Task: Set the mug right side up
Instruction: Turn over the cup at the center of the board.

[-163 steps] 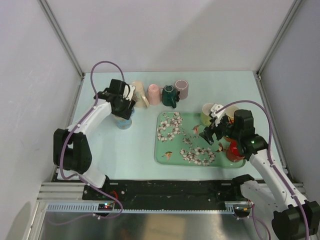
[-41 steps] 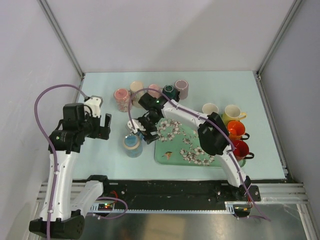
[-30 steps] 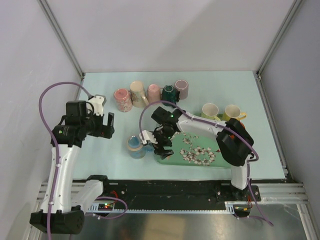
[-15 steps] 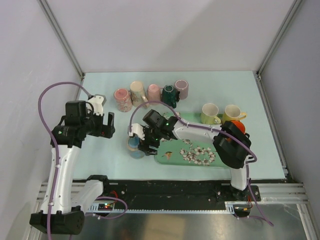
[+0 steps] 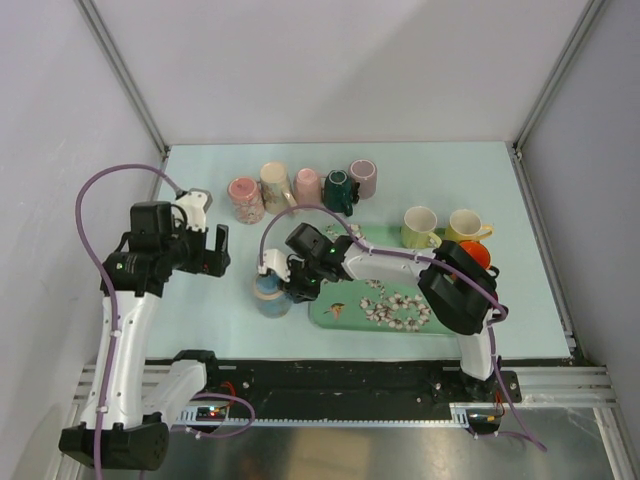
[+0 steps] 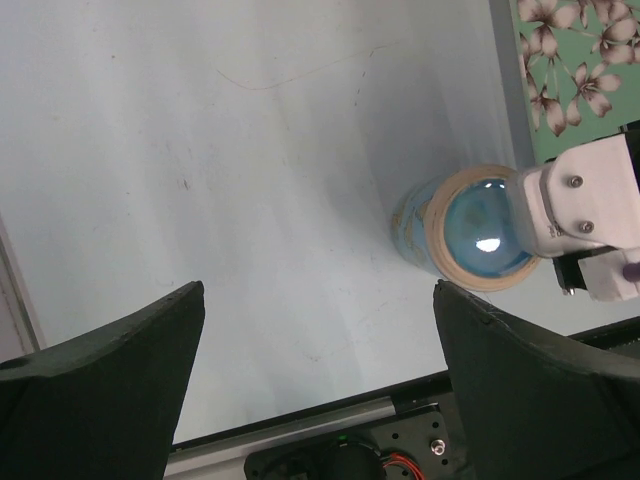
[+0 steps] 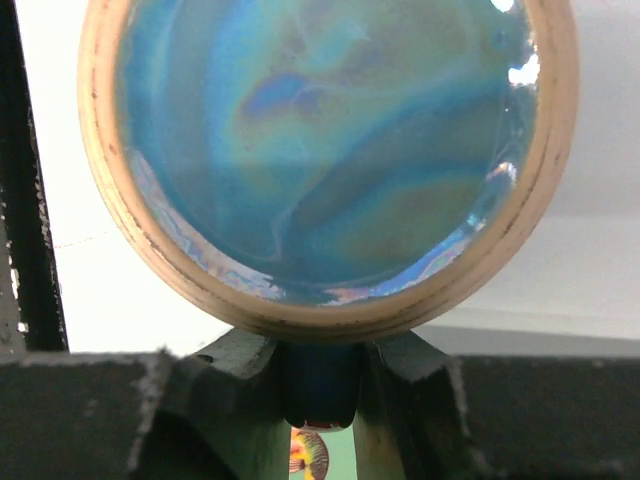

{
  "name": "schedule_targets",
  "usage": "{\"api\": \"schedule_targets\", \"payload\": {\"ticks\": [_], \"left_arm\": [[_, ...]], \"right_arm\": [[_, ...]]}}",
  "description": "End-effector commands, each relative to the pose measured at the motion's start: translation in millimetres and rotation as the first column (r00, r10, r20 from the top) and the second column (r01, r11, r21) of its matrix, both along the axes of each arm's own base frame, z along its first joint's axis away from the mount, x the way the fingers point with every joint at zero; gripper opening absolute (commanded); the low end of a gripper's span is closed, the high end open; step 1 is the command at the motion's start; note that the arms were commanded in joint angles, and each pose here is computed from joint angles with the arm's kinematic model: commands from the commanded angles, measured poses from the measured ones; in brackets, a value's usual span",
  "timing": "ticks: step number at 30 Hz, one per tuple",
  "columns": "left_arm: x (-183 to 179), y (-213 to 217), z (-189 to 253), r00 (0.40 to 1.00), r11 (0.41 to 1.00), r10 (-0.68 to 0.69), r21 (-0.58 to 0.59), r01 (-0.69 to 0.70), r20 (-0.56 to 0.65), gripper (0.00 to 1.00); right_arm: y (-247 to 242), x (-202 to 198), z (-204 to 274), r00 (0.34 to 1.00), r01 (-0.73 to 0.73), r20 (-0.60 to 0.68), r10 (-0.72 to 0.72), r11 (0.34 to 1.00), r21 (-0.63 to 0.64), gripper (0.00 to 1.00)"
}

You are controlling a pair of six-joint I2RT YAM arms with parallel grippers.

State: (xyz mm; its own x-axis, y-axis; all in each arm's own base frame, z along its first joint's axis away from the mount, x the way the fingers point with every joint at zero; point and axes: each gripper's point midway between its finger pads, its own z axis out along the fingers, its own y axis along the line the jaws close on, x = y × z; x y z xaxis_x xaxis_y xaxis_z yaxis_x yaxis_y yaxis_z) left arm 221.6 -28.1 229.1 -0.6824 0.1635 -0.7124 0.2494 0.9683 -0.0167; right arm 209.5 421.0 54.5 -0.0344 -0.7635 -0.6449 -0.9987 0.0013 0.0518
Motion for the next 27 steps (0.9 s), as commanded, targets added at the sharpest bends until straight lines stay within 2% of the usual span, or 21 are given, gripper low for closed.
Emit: {"api": "schedule_targets", "payload": {"ticks": [1, 4, 8, 11, 14, 16, 18, 20, 21, 22, 23, 26, 27], "left_arm": [[8.6, -4.2, 10.7, 0.999, 0.999, -0.026, -0.019, 0.026, 0.031, 1.00], [12.3, -9.4, 15.6, 0.997, 0.997, -0.069, -0.026, 0.070, 0.040, 1.00], [18.7, -13.0, 34.9, 0.986, 0.992, -0.127, -0.005, 0.128, 0.106, 0.98], [24.2, -11.7, 59.1, 0.954, 0.981, -0.193, 0.073, 0.181, 0.231, 0.95], [21.6, -16.8, 84.6, 0.885, 0.951, -0.302, 0.179, 0.253, 0.355, 0.92], [11.0, -26.3, 96.1, 0.787, 0.884, -0.458, 0.308, 0.352, 0.414, 0.89], [-5.3, -39.4, 100.4, 0.628, 0.761, -0.640, 0.478, 0.439, 0.442, 0.88], [-17.4, -48.2, 101.8, 0.483, 0.649, -0.753, 0.623, 0.437, 0.447, 0.88], [-22.5, -50.9, 102.6, 0.431, 0.613, -0.784, 0.671, 0.417, 0.448, 0.89], [-24.0, -54.7, 100.8, 0.381, 0.576, -0.812, 0.713, 0.400, 0.443, 0.90], [-27.0, -57.9, 100.4, 0.339, 0.550, -0.831, 0.743, 0.382, 0.441, 0.91], [-28.8, -70.3, 95.0, 0.227, 0.468, -0.883, 0.814, 0.345, 0.412, 0.94], [-26.3, -72.2, 94.2, 0.211, 0.452, -0.891, 0.830, 0.327, 0.402, 0.94]], "right_arm": [[5.0, -2.7, 20.8, 0.997, -0.073, 0.030, 0.072, 0.996, 0.041, 0.06], [4.2, 0.0, 50.5, 0.996, -0.087, 0.013, 0.086, 0.992, 0.086, 0.01], [2.2, 0.7, 108.6, 0.990, -0.084, -0.096, 0.104, 0.978, 0.191, 0.00], [-5.2, 2.5, 153.1, 0.960, -0.020, -0.262, 0.096, 0.961, 0.278, 0.00], [-15.8, 2.4, 188.1, 0.924, 0.017, -0.364, 0.117, 0.938, 0.345, 0.00], [-23.1, 1.3, 206.4, 0.895, 0.045, -0.425, 0.134, 0.922, 0.385, 0.00], [-32.5, 2.9, 223.9, 0.843, 0.104, -0.519, 0.140, 0.905, 0.413, 0.00], [-39.5, 5.6, 240.5, 0.767, 0.169, -0.622, 0.157, 0.886, 0.432, 0.00], [-41.1, 8.8, 250.7, 0.745, 0.181, -0.641, 0.184, 0.869, 0.460, 0.00], [-44.9, 9.5, 255.1, 0.686, 0.227, -0.705, 0.178, 0.869, 0.440, 0.00], [-46.5, 10.8, 264.3, 0.676, 0.214, -0.702, 0.224, 0.852, 0.478, 0.00], [-57.6, 4.3, 272.9, 0.614, 0.179, -0.734, 0.292, 0.853, 0.489, 0.00], [-60.6, 2.6, 273.1, 0.594, 0.171, -0.745, 0.302, 0.858, 0.484, 0.00]]}}
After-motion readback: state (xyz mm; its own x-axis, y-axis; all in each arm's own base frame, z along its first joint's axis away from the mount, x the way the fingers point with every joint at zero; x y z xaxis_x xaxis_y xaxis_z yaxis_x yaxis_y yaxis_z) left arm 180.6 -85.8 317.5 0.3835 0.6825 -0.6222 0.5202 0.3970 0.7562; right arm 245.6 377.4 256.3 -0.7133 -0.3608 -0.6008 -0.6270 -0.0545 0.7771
